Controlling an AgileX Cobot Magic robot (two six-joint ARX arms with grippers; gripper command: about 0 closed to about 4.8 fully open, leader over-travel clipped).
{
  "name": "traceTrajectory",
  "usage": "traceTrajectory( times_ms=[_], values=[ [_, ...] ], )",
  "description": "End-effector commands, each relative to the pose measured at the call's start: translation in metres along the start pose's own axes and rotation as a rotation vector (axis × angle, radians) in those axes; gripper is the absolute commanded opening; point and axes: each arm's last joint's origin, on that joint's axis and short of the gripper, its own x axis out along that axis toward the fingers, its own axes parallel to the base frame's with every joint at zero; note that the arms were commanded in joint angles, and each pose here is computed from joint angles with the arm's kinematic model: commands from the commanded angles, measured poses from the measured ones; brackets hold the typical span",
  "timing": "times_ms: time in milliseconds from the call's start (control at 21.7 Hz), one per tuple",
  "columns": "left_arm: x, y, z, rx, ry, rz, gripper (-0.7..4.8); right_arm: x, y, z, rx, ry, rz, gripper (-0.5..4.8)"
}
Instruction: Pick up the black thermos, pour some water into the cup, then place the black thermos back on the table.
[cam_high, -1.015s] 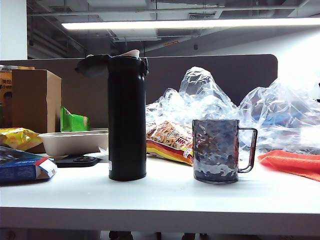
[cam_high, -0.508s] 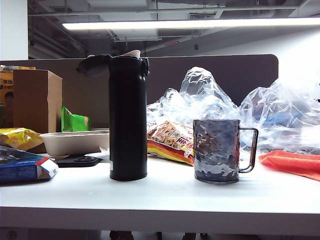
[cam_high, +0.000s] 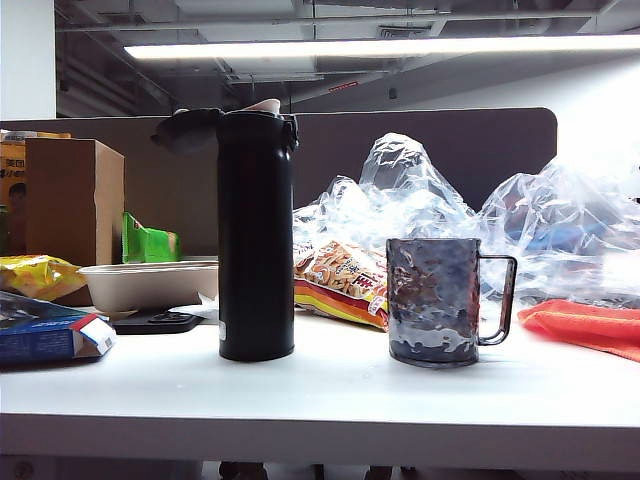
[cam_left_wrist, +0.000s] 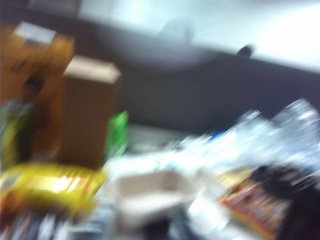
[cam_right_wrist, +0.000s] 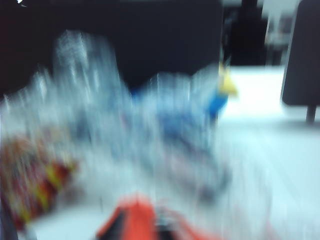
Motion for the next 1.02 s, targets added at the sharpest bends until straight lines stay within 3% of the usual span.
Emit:
traceTrajectory(
  times_ms=[46,231,415,600,831,1015],
  values=[
    [-0.003,-0.007,0.022,0.004,-0.055,-0.100,4.79,-0.007,0.001,0.025,0.118,-0.027,0.007,4.79],
    [-0.008,-0.014,0.045,-0.053,-0.086,-0.175,4.79,-0.020,0.005,0.052,0.140,0.018,0.072,4.79],
    [-0.007,-0.020,0.060,-0.108,-0.066,-0.263,4.79,-0.028,0.008,0.082,0.054,-0.033,0.159,4.79],
    [0.000,-0.023,0.081,-0.190,-0.057,-0.284,4.79,-0.021,0.011,0.107,0.061,-0.020,0.232,4.79],
    [0.016,-0.028,0.114,-0.177,-0.044,-0.327,4.79,-0.003,0.014,0.142,0.063,0.004,0.299,4.79],
    [0.036,-0.027,0.115,-0.152,0.041,-0.411,4.79,0.014,0.016,0.163,0.067,0.032,0.369,4.79]
  ],
)
